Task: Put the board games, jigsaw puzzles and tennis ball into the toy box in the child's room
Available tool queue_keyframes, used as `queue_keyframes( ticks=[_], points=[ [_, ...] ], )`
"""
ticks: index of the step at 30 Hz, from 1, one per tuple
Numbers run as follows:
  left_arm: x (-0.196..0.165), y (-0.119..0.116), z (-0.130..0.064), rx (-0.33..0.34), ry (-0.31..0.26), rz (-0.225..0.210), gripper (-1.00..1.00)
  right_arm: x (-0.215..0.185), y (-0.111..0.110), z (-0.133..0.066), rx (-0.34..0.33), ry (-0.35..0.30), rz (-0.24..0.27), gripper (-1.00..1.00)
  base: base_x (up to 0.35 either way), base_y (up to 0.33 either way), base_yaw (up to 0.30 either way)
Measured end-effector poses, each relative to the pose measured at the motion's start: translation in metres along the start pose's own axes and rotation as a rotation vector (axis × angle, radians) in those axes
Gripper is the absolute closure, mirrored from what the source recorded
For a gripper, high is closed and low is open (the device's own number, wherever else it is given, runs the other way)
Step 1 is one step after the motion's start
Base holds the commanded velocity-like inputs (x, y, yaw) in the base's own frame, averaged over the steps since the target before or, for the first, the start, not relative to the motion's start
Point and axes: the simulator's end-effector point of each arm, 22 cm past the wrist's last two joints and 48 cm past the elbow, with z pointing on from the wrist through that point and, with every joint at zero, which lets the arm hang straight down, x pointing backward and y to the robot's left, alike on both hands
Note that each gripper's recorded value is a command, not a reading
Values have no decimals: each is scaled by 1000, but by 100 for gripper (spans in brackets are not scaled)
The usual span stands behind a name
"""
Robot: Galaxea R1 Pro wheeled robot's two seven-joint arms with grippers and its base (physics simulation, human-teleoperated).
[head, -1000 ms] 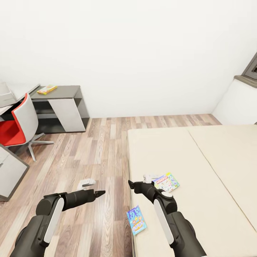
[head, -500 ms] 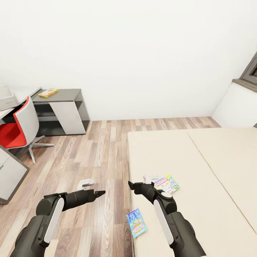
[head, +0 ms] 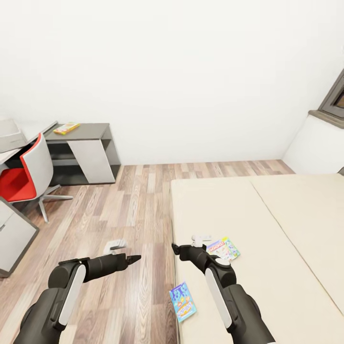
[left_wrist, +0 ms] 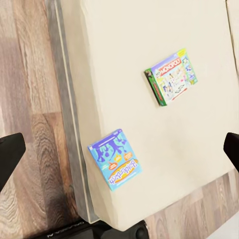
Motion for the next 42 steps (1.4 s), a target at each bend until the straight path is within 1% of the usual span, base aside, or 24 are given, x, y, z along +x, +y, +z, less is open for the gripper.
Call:
queue_keyframes(
  ticks=[42],
  points=[
    [-22, -18, -21, 12, -58, 37, -100, -32, 12, -19, -9, -67, -27, -100, 0, 0, 0]
  ],
)
